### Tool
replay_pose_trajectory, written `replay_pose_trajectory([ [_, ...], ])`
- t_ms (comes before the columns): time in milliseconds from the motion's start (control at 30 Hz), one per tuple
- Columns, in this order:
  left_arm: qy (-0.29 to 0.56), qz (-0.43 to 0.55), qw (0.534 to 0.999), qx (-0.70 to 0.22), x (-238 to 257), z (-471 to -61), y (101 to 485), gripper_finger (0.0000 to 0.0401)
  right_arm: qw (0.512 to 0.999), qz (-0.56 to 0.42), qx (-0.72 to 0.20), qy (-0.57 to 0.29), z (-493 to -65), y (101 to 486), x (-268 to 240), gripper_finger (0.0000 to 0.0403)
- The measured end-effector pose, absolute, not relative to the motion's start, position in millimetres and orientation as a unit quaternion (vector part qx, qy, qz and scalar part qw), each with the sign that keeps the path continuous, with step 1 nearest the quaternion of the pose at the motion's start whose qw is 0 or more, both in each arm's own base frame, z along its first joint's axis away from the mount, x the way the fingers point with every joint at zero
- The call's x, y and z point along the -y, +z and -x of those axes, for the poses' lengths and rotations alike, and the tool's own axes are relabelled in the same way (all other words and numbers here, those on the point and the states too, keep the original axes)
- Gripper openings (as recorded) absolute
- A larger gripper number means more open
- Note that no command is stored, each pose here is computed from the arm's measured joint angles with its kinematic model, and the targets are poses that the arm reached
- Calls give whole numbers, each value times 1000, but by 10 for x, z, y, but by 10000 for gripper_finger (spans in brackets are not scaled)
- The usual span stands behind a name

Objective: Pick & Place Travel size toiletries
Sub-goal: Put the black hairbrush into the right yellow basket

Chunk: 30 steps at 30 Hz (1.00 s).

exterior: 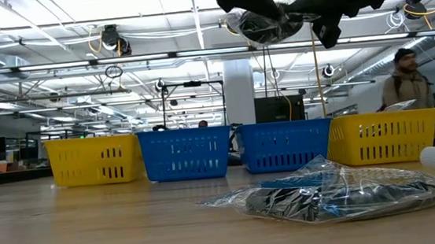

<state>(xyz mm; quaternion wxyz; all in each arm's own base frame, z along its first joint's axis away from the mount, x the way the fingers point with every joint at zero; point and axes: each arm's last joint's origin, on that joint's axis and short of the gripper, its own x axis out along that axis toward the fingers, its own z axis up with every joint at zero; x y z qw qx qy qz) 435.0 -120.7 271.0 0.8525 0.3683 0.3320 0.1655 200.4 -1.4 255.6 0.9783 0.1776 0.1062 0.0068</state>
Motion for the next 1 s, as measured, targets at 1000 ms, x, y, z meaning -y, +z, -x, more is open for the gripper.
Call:
replay_pose_trajectory([
  [1000, 251, -319, 828, -388, 1129, -4182, 2586, 85, 889, -307, -317, -126, -1426, 2276, 64, 16],
])
